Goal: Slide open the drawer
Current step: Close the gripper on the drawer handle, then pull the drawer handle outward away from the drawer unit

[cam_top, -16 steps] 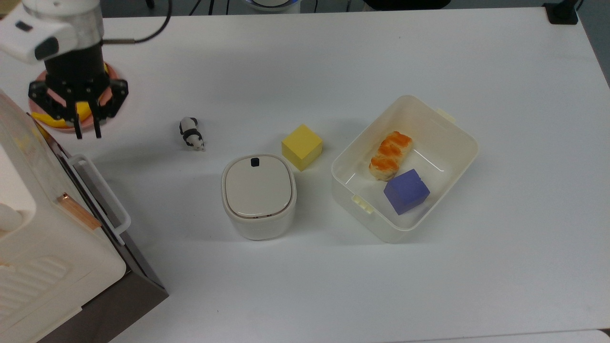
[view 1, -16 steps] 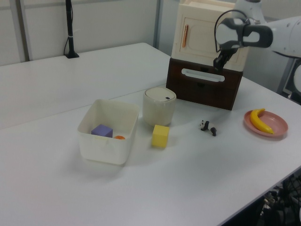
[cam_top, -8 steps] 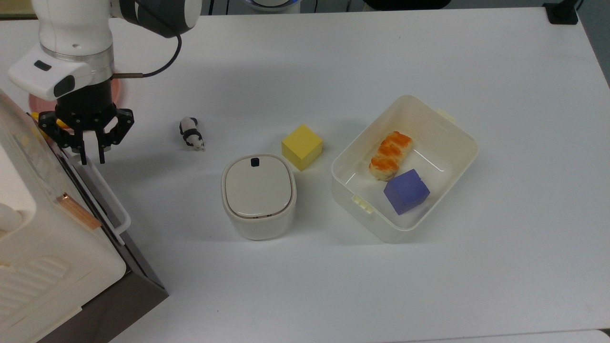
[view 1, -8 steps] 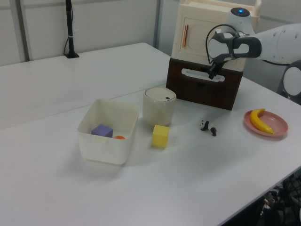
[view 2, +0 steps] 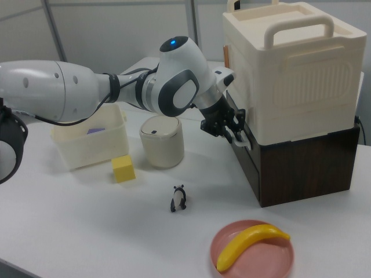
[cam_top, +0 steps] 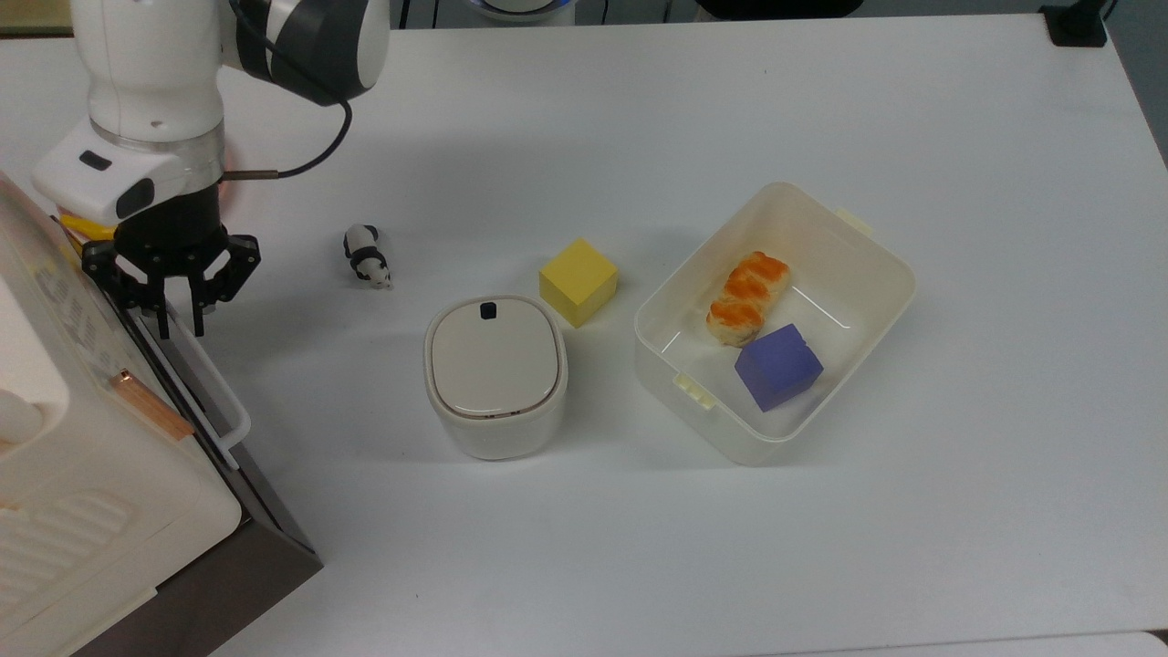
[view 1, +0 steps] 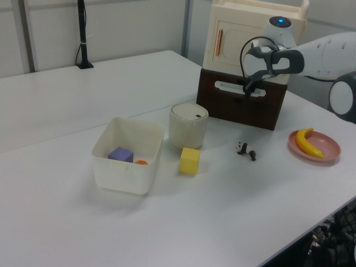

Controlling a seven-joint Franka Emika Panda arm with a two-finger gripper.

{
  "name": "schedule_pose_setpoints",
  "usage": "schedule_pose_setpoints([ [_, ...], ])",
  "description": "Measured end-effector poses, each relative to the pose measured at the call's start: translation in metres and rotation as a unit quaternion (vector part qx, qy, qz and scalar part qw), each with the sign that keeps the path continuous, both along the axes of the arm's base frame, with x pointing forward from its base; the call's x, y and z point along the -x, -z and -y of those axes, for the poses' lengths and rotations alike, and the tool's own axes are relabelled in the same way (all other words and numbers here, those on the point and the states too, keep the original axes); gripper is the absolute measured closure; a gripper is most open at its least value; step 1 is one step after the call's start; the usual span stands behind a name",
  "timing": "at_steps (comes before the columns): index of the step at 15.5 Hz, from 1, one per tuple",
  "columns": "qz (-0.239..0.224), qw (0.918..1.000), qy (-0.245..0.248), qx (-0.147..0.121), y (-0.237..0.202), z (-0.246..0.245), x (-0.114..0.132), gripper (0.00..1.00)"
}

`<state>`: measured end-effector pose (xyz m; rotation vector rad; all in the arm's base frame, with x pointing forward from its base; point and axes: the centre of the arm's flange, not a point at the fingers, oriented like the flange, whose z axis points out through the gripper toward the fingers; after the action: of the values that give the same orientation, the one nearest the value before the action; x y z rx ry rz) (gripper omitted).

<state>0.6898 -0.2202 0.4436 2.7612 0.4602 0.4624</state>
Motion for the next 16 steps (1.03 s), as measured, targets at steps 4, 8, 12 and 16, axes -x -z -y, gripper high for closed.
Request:
schedule_pose_setpoints([
  [4,0.001,1.0,-0.001,0.001,0.005,0.0,-0.003,0.74],
  [8,-0.024,0.9996,-0.015,-0.008,0.001,-0.026,-0.006,0.74],
  [12,-0.093,0.995,-0.032,-0.019,-0.002,-0.059,-0.001,0.74],
  [16,-0.143,0.9881,-0.053,-0.021,-0.002,-0.096,0.001,0.74],
])
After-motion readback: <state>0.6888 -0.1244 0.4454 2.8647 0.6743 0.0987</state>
